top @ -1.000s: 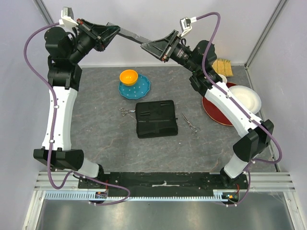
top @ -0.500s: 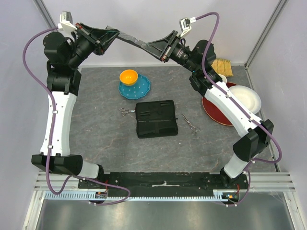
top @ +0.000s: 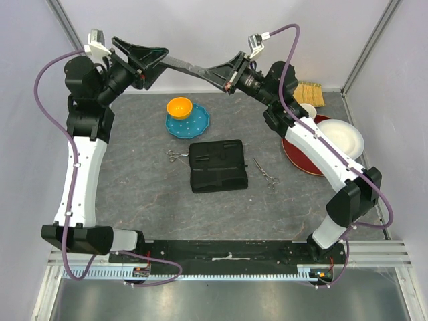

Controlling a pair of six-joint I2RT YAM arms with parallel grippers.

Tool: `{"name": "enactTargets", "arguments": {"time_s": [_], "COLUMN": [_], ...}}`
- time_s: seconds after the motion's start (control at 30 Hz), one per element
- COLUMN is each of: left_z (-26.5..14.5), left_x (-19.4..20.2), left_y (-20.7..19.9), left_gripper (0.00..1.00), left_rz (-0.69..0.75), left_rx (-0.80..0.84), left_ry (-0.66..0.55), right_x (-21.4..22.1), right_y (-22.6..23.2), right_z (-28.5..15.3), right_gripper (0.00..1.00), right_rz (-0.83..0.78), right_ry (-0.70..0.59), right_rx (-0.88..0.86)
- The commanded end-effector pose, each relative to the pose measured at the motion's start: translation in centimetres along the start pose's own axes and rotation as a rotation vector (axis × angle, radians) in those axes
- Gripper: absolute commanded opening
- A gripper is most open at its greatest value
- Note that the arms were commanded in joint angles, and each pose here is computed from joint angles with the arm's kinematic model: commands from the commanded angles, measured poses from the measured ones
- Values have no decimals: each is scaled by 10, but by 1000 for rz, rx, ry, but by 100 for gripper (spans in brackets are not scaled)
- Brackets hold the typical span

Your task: Sort the hair-cutting tools

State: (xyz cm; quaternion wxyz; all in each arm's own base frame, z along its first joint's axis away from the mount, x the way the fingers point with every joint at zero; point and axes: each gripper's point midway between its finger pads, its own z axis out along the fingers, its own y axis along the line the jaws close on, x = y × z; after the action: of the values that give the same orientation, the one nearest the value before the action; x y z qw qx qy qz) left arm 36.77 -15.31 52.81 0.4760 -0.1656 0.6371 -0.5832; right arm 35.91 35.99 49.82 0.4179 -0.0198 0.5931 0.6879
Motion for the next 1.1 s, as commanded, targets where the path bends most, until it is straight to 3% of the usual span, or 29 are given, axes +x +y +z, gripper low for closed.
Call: {"name": "enactTargets", "arguments": {"time_s": [0.0,0.07,0.23,0.33,0.4,0.53,0.73,1.07], "left_z": [-24,-36,-64,-80,-87,-98,-99,-103], "left_x": [17,29,73,104,126,168,204,225], "left_y": [12,32,134,189,226,273,318,374], "left_gripper": [78,84,91,84,74,61,58,56], "left_rz": [149,171,199,157,118,36,2,-42], "left_rx": [-50,-119,-349,-438,-482,-501,-590,-727], "left_ry": [26,59,172,256,327,449,539,578], "right_x": [8,11,40,59,77,116,139,144], "right_y": [-13,-31,-116,-161,-188,-224,-255,-289], "right_z": [-19,-32,-91,-136,-168,-216,-254,-275], "right_gripper": [0,0,0,0,0,0,0,0], "right_rz": [-23,-61,-45,-47,-41,-3,9,2], "right_ry": [34,59,185,269,343,469,535,486], "right_rx": [80,136,393,539,637,762,871,941]}}
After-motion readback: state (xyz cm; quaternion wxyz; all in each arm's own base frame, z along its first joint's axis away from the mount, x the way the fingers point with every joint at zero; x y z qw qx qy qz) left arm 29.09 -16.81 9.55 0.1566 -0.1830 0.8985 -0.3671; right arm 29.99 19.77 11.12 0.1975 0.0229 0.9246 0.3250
